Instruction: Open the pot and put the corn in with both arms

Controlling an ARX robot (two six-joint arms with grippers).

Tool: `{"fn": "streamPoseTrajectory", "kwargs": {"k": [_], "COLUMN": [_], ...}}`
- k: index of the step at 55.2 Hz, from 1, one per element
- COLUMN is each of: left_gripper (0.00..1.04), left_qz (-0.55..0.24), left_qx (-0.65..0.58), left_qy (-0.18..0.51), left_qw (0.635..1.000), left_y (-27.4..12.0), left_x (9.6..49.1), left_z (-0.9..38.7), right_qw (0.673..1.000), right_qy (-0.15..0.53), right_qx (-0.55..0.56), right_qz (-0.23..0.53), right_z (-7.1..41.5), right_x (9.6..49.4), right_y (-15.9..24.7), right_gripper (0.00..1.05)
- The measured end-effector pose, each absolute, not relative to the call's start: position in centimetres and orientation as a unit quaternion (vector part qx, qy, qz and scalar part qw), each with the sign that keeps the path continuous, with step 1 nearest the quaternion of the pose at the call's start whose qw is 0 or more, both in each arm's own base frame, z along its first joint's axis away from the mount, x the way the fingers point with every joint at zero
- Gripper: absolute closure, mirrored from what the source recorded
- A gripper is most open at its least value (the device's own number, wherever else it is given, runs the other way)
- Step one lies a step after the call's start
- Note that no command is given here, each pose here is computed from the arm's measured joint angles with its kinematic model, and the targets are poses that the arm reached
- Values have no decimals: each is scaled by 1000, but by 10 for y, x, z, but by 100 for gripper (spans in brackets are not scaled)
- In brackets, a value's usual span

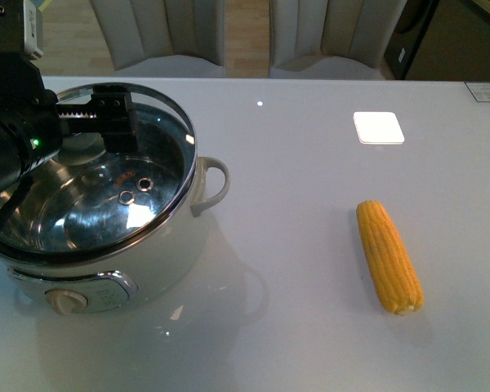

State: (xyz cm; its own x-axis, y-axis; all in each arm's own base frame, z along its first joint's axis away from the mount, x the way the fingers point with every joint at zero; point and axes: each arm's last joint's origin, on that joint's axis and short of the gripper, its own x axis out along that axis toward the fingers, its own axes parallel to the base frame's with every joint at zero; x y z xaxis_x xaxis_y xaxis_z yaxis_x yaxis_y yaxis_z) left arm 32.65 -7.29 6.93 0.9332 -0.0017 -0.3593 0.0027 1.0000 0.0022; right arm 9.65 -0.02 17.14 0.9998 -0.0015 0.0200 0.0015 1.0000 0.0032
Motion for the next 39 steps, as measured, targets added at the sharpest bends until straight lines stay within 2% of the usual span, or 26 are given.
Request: {"fn": "streamPoseTrajectory", "kwargs": {"k": [39], "left_gripper": [9], "left_qz": [5], "left_qx": [-10], "left_qy": [177], "left_qw": [984], "left_y": [-89], "left_x": [314], "left_z": [59], "right_qw": [1000], "right_qy": [-10], "right_qx": [2], "right_qz": [-1], "right_z": [171], "right_x": [97], "right_y": [0], "right_gripper": [9]}}
